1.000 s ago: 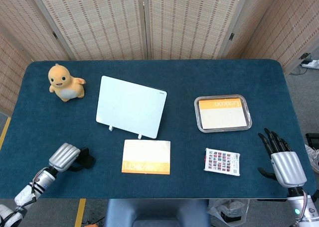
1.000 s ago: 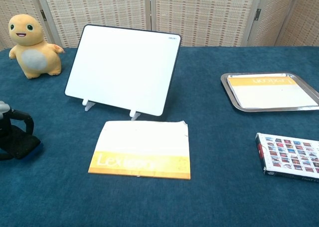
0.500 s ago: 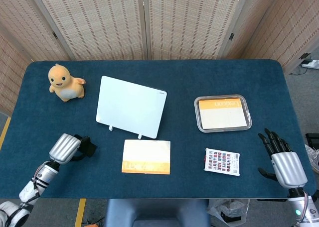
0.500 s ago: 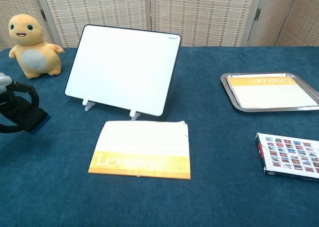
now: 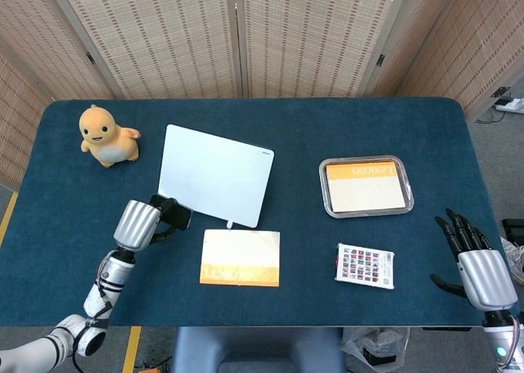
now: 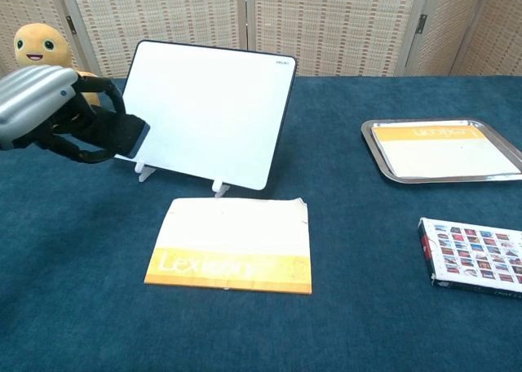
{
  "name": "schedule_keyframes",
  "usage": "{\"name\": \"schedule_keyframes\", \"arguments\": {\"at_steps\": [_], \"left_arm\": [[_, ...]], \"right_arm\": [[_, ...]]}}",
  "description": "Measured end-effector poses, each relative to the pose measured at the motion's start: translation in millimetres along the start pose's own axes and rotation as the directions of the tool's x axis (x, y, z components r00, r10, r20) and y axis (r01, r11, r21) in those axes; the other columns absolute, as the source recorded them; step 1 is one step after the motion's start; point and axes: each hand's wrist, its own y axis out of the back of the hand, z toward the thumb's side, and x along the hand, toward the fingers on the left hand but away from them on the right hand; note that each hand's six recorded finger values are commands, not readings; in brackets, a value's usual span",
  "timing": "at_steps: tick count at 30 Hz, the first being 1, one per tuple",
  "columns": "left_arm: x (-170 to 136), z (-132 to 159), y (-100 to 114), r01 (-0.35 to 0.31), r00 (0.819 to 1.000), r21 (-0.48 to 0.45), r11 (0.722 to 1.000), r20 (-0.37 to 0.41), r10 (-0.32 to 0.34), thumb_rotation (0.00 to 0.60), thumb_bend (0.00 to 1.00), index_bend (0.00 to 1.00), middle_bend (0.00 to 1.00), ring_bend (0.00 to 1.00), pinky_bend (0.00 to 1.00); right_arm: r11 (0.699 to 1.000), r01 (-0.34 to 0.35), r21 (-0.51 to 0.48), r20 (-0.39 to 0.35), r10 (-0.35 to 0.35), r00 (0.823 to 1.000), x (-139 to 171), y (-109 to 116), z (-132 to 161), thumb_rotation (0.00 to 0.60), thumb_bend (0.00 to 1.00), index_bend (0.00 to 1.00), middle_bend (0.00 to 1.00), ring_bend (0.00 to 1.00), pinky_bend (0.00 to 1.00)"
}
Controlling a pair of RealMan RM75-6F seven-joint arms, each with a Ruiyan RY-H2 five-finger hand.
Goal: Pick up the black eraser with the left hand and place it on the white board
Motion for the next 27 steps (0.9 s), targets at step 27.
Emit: {"name": "schedule_keyframes", "arguments": {"at_steps": [27], "left_arm": [[45,39,-44,-0.128,0.990,-0.019,0.992,-0.057,0.126,0.600,0.24,0.60,1.00,1.00,1.00]], "right_arm": [[0.994,0.066,-0.087,0.038,-0.063,0.997,8,23,-22,0.600,0.15,0.00,0.00,0.00,0.16]]}}
